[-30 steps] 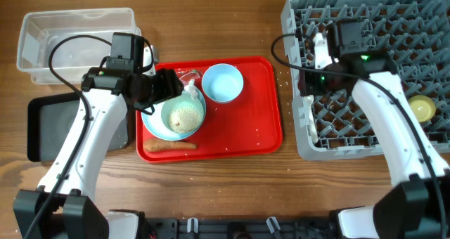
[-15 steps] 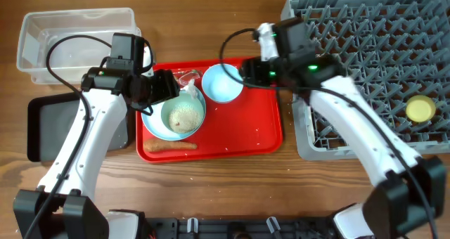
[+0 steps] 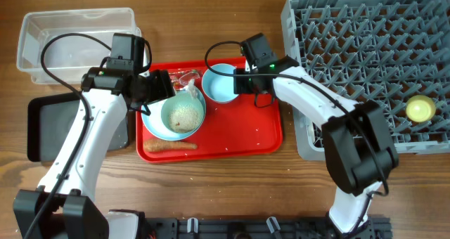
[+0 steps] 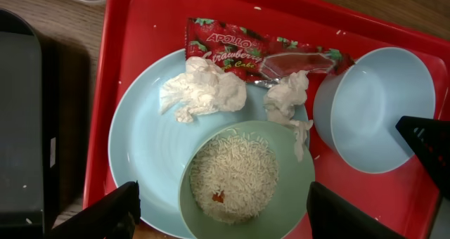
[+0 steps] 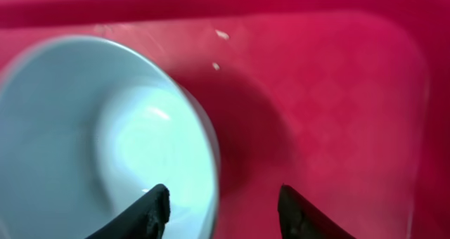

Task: Sort waste into correct bins and load items into the dishwasher rack
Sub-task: 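Carry the light-blue bowl to the rack's top right and release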

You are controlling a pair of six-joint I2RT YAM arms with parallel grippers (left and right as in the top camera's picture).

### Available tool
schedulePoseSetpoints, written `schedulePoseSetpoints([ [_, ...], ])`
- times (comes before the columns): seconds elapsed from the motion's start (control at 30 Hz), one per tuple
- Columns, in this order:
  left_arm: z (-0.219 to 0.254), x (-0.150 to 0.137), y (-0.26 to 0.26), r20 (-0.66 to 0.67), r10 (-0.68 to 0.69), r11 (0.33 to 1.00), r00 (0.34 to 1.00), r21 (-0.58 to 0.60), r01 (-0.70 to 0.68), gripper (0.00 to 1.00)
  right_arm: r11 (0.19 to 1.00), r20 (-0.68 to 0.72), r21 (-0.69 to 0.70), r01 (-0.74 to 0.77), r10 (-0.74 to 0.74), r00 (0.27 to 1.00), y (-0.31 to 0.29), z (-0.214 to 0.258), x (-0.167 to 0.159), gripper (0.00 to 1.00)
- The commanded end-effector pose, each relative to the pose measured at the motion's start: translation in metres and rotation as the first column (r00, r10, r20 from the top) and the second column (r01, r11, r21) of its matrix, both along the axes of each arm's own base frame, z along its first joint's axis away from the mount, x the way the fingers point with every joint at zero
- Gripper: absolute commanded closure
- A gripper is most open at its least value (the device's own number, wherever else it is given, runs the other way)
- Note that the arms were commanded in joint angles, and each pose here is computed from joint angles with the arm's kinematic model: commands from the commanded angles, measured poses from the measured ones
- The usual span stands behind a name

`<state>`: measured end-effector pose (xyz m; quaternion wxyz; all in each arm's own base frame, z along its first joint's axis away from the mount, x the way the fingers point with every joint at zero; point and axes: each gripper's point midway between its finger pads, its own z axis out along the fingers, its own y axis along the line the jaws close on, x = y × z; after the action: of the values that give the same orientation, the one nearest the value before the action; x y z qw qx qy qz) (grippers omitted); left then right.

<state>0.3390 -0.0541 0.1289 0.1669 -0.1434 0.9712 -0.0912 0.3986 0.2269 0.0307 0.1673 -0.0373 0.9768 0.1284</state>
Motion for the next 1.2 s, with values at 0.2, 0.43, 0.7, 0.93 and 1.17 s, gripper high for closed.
schedulePoseSetpoints([
  [0.2,0.009,0.004,0.008,0.033,0.009,0.999,0.999,0.036,-0.010,0.24,1.000,-0.017,-0.006,0.015,-0.015,1.000,0.002,-0.010,0.001,0.96],
  [0.43,0.009,0.004,0.008,0.034,0.009,0.999,0.999,0.036,-0.010,0.24,0.997,0.070,-0.059,0.046,-0.042,0.997,-0.032,0.035,0.011,0.96],
  [0.7,0.009,0.004,0.008,0.034,0.009,0.999,0.999,0.036,-0.010,0.24,0.904,0.611,-0.273,0.327,-0.100,0.785,-0.174,0.239,0.030,0.96],
  [0.93,0.009,0.004,0.008,0.033,0.009,0.999,0.999,0.036,-0.010,0.24,0.584,0.722,-0.523,0.621,-0.083,0.687,-0.325,0.293,0.035,0.96],
  [1.17,0.009,0.004,0.008,0.033,0.009,0.999,0.999,0.036,-0.010,0.24,0.343,0.668,-0.667,0.662,-0.119,0.735,-0.446,0.262,0.046,0.96],
])
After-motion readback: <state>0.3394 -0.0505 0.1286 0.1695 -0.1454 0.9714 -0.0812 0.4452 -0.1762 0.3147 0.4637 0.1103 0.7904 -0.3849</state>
